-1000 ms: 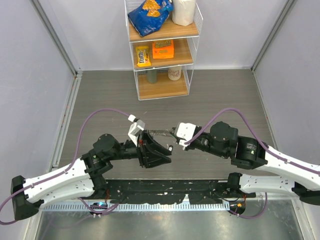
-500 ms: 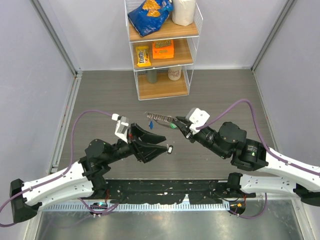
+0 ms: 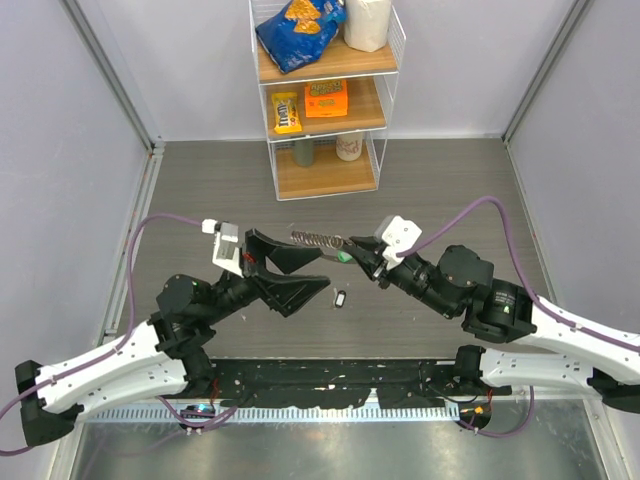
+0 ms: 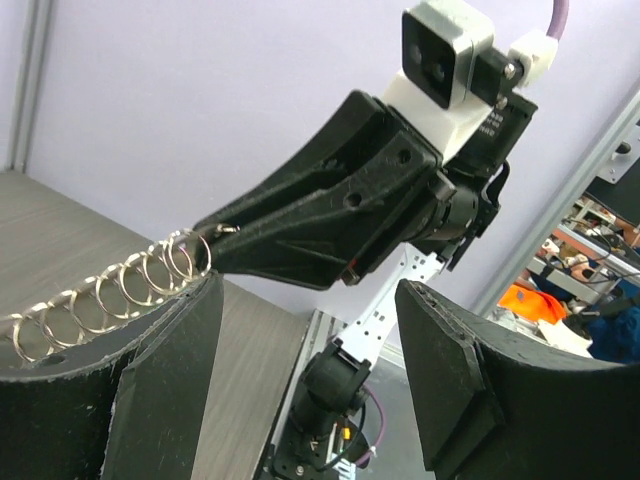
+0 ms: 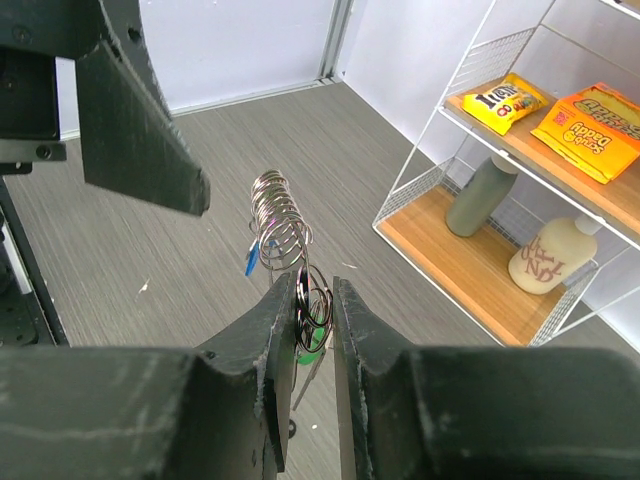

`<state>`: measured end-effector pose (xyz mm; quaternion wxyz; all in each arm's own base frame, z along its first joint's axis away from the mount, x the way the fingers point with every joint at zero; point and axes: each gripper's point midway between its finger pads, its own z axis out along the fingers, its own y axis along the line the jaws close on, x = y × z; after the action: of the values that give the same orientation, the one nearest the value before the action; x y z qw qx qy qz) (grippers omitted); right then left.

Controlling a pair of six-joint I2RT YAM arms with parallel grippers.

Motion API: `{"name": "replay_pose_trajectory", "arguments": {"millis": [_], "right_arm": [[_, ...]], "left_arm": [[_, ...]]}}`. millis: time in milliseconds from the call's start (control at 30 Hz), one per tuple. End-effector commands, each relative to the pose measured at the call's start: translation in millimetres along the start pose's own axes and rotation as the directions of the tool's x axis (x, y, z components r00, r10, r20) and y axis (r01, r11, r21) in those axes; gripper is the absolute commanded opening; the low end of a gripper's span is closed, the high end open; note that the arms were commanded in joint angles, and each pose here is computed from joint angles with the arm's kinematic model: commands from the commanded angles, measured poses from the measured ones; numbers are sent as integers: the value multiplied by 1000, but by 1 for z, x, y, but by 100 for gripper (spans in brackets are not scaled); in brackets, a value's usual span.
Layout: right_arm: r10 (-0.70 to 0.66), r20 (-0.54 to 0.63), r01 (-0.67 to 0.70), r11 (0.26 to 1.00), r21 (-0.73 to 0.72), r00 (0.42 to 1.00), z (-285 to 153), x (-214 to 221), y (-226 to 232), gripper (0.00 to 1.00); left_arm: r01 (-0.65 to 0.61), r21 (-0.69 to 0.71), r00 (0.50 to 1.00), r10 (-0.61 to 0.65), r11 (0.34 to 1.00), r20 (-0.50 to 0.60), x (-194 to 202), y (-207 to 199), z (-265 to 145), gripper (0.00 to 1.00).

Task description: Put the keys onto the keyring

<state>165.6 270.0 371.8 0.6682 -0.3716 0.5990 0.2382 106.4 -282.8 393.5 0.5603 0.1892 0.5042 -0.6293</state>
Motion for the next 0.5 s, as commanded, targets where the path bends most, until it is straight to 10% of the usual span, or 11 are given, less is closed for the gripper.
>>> {"name": "replay_pose_trajectory", "arguments": {"millis": [0,467], "right_arm": [[56,121,-55,998,-10,991,-7,-32,-2,5],[43,143,-37,999,-40,989,-14,-35,1,5]], "left_arm": [[-57,-40,997,60,998,58,-30,-1,8,76],[-25,-78,1000,26,997,9,-21,9,23,77]]}}
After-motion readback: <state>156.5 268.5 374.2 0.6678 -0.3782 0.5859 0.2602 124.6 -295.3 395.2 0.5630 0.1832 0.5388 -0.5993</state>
